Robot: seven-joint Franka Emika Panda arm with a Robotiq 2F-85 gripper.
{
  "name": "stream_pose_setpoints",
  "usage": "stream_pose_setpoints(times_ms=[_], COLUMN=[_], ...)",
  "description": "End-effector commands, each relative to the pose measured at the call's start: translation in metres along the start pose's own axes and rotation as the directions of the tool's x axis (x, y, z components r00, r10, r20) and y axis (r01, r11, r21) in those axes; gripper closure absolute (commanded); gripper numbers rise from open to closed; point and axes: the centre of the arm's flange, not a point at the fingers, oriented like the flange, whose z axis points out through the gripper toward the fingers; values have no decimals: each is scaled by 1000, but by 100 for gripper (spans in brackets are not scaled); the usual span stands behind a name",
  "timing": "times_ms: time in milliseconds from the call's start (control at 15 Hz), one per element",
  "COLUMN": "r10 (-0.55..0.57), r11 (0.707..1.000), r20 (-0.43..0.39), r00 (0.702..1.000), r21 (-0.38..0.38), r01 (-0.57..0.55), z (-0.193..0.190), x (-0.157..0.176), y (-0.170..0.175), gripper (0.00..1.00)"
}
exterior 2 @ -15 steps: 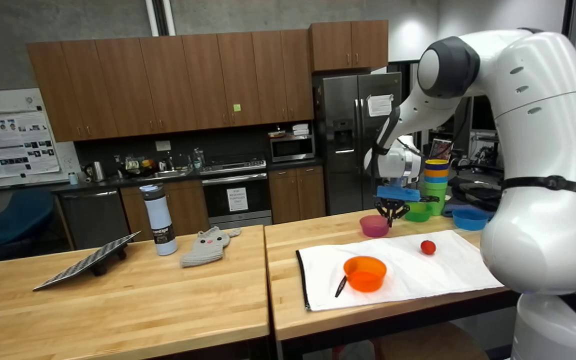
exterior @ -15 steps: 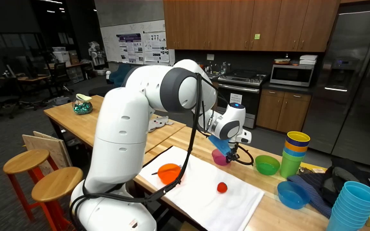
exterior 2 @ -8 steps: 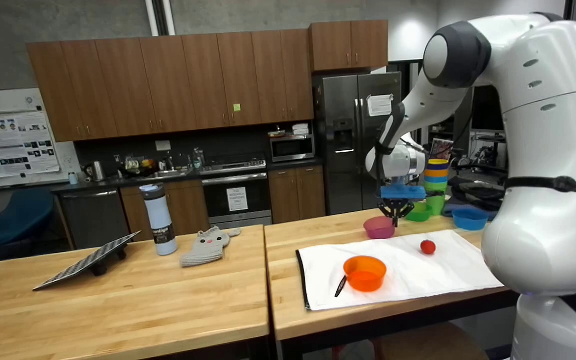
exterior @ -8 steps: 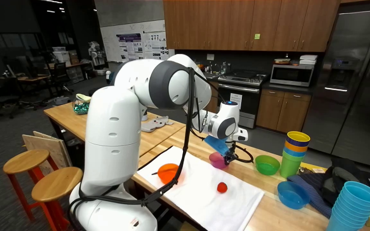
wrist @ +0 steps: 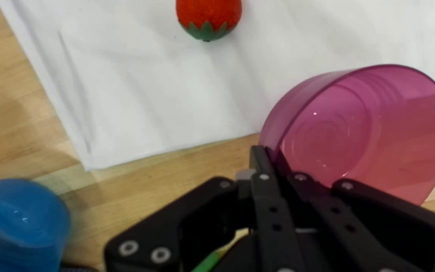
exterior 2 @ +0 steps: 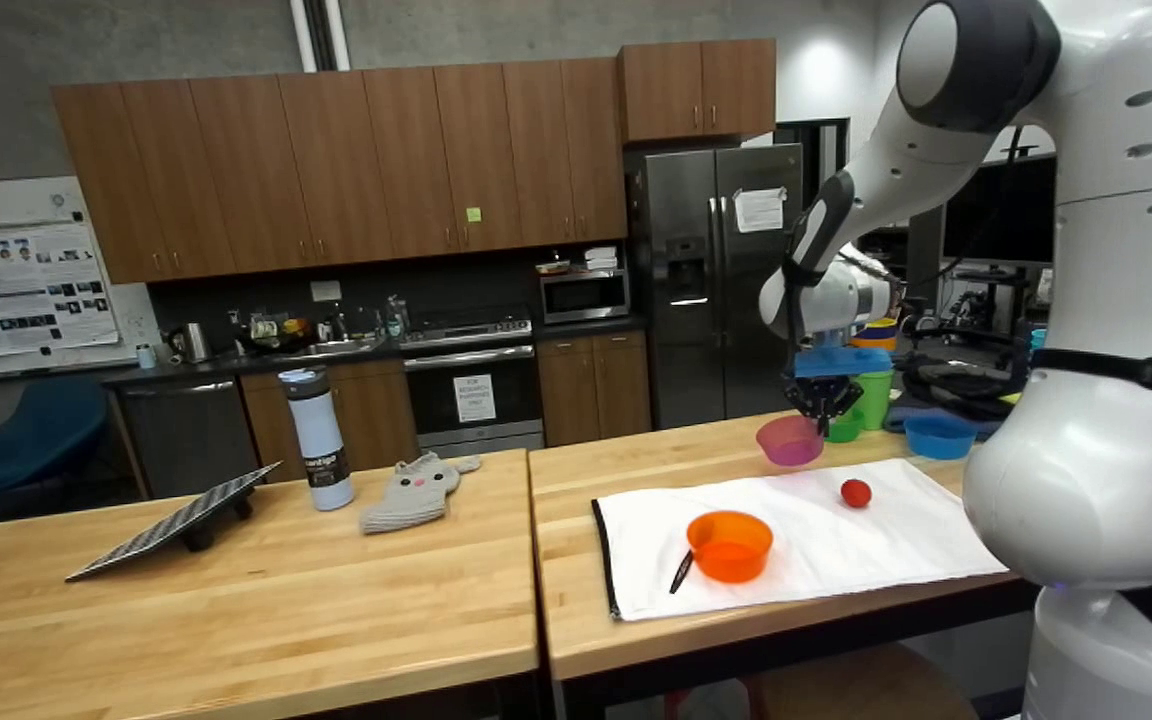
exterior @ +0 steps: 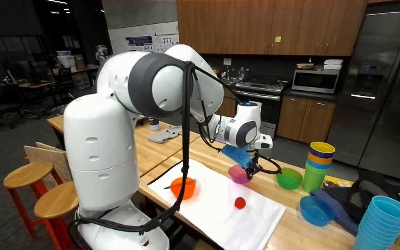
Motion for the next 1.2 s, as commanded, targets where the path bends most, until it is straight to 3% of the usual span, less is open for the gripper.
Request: stream_pose_setpoints(times_ms=[0,333,400,933,1133], r10=[-71,-213,-154,-199,-257], r11=[997,977,988,980,966], r20=[2,14,20,19,33], r00=[997,977,988,980,966], r21=[-13,-16,-9,-9,-1], r01=[71,213,154,199,257], z=[-39,-65,-49,-56,-50], x=[-30,-58,-39,-50,-61], y=[10,7,1,1,-15], gripper=[99,99,97,99,99])
